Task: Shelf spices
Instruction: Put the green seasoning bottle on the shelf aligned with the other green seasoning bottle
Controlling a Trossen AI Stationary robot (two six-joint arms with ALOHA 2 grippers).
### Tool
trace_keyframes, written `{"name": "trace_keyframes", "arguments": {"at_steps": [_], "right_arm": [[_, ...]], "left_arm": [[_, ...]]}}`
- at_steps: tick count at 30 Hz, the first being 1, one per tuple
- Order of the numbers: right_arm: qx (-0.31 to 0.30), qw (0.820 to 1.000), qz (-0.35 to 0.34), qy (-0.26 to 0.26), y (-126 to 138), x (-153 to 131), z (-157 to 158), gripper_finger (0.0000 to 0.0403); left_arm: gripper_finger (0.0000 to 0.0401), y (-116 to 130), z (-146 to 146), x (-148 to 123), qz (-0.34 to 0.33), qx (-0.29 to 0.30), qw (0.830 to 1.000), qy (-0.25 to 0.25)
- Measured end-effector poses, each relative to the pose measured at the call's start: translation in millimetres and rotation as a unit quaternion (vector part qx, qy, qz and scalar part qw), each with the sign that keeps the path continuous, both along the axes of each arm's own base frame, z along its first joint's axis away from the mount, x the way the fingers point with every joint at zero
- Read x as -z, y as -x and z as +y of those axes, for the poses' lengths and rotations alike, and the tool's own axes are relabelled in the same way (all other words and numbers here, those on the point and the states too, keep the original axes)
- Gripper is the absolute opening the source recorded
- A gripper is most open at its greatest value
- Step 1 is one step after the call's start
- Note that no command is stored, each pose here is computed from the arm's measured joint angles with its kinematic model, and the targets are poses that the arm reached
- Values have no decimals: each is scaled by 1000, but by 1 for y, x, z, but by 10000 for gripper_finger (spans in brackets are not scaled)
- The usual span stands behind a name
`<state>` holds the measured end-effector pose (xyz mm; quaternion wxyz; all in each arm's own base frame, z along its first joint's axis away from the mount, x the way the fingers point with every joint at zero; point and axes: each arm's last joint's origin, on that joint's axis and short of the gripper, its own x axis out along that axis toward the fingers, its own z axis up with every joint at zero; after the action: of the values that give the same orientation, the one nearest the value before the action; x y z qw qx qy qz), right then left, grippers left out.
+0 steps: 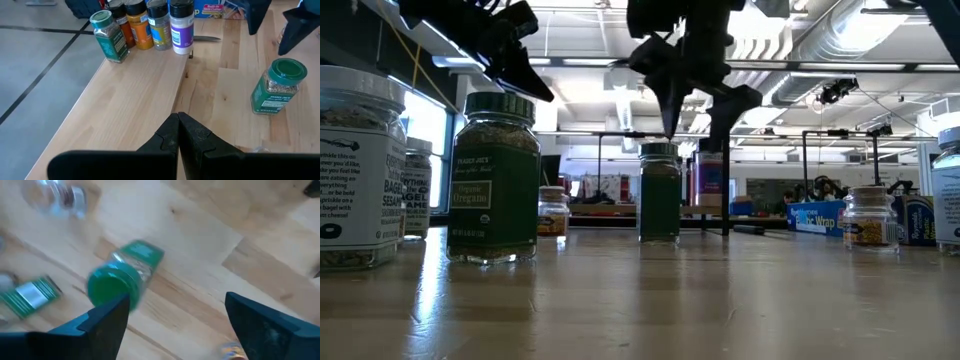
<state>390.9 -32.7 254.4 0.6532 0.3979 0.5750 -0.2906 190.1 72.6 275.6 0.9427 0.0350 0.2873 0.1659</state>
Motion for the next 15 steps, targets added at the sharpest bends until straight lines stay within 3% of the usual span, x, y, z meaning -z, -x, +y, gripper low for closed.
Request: {"name": "trace_keyframes", "arguments": {"at_steps": [8, 15], "right_arm": [[85, 996, -38, 5, -10, -1, 14, 322], [122, 992, -40, 17, -14, 3, 25, 322]], "left_arm": [[1, 0, 0, 0, 5, 10, 1000, -14], [1, 0, 0, 0, 6, 12, 1000, -18]]}}
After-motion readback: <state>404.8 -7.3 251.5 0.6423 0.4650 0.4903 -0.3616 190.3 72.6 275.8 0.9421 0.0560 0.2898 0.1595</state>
